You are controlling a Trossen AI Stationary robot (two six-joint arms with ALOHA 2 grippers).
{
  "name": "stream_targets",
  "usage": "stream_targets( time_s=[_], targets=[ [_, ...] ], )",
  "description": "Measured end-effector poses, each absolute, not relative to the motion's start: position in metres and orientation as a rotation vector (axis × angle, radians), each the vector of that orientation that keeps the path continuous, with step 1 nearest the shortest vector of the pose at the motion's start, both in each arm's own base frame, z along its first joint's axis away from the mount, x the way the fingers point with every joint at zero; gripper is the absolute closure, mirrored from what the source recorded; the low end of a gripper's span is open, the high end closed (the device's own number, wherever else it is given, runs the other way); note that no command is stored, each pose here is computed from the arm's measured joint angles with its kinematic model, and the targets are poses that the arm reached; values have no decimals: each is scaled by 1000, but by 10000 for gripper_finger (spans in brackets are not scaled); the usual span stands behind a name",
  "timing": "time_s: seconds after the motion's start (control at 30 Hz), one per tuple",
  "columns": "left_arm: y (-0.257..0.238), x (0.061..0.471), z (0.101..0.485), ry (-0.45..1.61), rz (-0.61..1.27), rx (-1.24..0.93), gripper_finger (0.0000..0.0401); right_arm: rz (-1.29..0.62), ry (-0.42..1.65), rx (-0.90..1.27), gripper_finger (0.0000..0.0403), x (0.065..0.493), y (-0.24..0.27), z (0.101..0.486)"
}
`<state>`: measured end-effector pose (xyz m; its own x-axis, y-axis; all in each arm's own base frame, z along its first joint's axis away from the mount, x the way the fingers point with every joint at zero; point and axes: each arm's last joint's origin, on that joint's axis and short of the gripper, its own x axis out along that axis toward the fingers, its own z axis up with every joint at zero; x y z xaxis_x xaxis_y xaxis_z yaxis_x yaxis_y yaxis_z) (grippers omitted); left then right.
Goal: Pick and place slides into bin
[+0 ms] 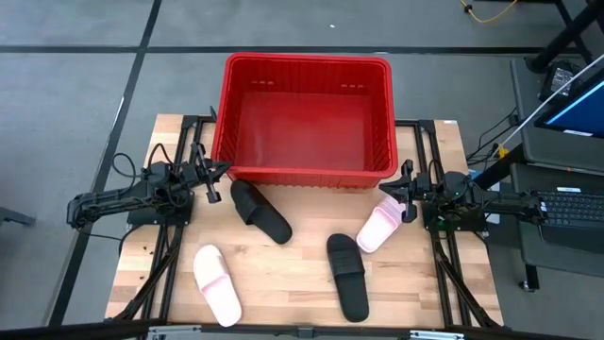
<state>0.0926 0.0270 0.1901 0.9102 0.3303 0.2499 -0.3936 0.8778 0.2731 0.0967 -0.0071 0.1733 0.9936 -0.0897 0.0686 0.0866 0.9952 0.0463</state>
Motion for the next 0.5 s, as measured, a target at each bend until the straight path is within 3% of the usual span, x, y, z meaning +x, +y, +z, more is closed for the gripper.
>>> stream_targets(
  time_s=[0.5],
  targets=[
    [27, 93, 190, -199, 380, 325, 397, -88, -71, 43, 375, 97, -7, 173]
  ],
)
